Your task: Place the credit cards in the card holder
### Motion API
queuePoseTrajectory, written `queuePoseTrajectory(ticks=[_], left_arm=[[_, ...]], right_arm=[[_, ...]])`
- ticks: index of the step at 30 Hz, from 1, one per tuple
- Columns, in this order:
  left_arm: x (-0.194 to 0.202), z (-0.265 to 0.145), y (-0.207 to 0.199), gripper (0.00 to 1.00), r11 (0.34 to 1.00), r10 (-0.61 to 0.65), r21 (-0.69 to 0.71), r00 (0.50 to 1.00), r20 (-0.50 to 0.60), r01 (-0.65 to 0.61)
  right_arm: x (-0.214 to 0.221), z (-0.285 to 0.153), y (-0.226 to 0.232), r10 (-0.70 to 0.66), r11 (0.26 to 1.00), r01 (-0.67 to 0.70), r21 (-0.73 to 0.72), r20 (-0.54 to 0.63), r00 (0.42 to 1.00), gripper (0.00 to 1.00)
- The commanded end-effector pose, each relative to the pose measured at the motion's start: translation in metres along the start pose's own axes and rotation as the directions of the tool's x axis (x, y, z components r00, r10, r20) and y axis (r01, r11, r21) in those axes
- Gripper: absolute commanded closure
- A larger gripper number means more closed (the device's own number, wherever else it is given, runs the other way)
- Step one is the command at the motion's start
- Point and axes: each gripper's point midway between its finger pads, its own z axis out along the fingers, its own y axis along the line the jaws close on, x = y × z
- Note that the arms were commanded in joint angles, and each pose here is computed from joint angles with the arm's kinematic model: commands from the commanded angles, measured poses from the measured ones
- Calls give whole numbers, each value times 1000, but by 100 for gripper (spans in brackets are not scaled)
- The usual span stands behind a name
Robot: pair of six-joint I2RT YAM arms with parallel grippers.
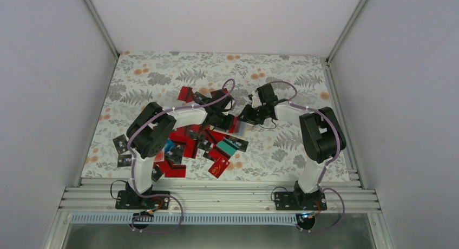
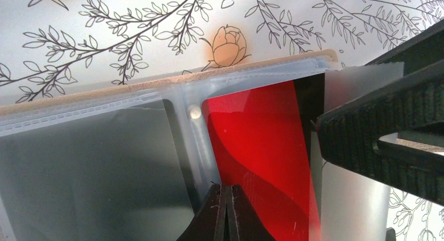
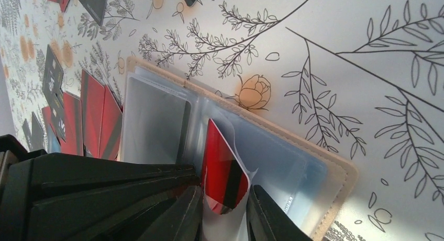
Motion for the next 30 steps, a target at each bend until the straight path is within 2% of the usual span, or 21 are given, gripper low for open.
queuePoseTrajectory(ticks=[1,14,16,18,20,23,30], left_arm=[[10,-6,-7,98,1000,7,12,999,-47,-7],[-23,-67,-23,97,998,65,4,992,108,-66],[-24,-73,-23,90,997,80,4,987,139,-81],[-22,-75,-23,79,996,92,7,984,151,-94],[-19,-73,-25,74,994,97,30,984,152,-103],[-14,-70,-30,70,990,104,78,981,165,-118],[3,-55,-29,63,984,111,120,979,172,-133]], right_arm=[[-1,1,10,-20,1000,20,22,-9,1000,76],[-8,4,0,-4,990,7,139,-18,1000,76],[-8,5,0,-1,989,5,148,-24,1000,76],[-8,6,1,-4,988,8,154,-24,1000,76],[-9,6,3,-4,988,8,154,-24,1000,76],[-10,8,7,-7,989,11,148,-24,1000,77],[-7,14,12,-16,991,22,135,-44,999,85]])
